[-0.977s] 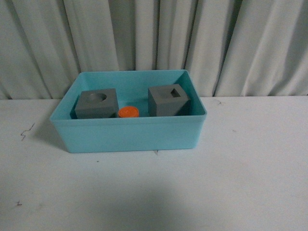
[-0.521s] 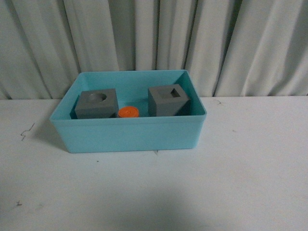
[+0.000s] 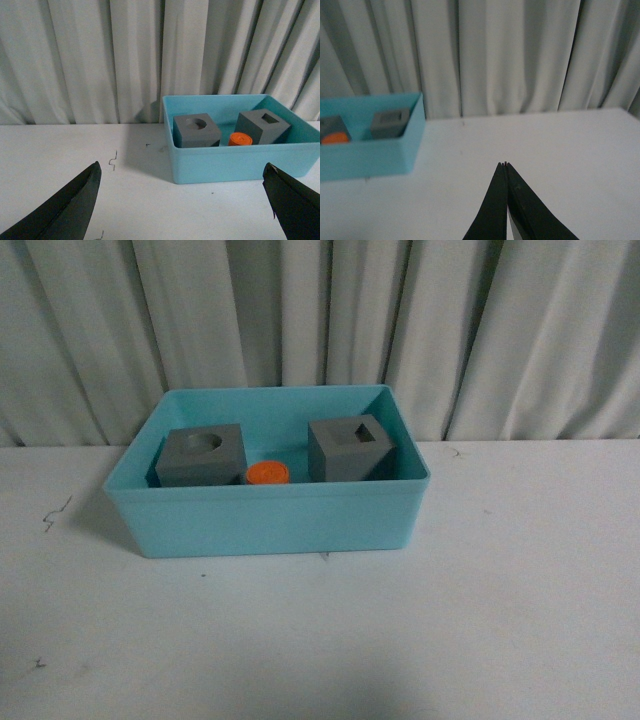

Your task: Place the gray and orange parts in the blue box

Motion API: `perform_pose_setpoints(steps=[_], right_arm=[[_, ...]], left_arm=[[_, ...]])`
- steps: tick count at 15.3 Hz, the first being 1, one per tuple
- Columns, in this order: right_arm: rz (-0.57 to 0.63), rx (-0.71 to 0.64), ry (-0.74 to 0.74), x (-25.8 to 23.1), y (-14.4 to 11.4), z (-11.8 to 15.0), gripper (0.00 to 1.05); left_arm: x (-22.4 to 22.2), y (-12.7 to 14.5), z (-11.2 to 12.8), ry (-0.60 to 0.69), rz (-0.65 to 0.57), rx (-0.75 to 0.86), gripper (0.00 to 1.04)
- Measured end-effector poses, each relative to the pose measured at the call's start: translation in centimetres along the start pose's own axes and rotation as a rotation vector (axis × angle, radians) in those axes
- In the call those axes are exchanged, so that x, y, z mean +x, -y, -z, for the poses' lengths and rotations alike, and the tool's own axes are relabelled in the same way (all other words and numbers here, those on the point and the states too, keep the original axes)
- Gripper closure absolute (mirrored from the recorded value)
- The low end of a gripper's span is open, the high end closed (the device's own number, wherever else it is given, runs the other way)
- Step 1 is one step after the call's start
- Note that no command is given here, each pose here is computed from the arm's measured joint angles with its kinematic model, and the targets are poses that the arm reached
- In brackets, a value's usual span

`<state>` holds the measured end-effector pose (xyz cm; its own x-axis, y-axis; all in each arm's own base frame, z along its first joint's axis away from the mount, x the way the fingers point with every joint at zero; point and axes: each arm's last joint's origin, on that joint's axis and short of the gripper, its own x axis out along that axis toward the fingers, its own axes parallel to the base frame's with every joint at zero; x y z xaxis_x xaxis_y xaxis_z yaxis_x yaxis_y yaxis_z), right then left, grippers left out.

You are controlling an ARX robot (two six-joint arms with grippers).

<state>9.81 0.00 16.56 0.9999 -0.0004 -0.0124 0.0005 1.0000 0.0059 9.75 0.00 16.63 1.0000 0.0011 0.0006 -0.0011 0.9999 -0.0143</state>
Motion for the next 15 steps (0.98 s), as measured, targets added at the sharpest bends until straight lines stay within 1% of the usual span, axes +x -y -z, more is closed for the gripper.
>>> perform_pose_setpoints(steps=[1, 3, 7, 8, 9, 13, 14, 15], right_arm=[[-0.001, 0.000, 0.040, -0.12, 0.00, -0.40, 1.03], [0.000, 0.000, 0.016, -0.09, 0.00, -0.12, 1.03], [0.000, 0.000, 0.018, -0.10, 0.00, -0.14, 1.03], [0.000, -0.001, 0.018, -0.10, 0.00, -0.14, 0.96], [0.000, -0.001, 0.018, -0.10, 0.00, -0.14, 0.83], [0.000, -0.001, 0.018, -0.10, 0.00, -0.14, 0.37], [0.000, -0.001, 0.018, -0.10, 0.00, -0.14, 0.14], [0.000, 0.000, 0.018, -0.10, 0.00, -0.14, 0.04]], left_arm=[[0.00, 0.00, 0.01, -0.001, 0.001, 0.000, 0.07], [0.00, 0.01, 0.00, 0.000, 0.002, 0.000, 0.07], [0.00, 0.00, 0.00, 0.000, 0.001, 0.000, 0.07], [0.00, 0.00, 0.00, 0.000, 0.001, 0.000, 0.07], [0.00, 0.00, 0.00, 0.000, 0.001, 0.000, 0.07], [0.00, 0.00, 0.00, 0.000, 0.001, 0.000, 0.07], [0.00, 0.00, 0.00, 0.000, 0.001, 0.000, 0.07], [0.00, 0.00, 0.00, 0.000, 0.001, 0.000, 0.07]])
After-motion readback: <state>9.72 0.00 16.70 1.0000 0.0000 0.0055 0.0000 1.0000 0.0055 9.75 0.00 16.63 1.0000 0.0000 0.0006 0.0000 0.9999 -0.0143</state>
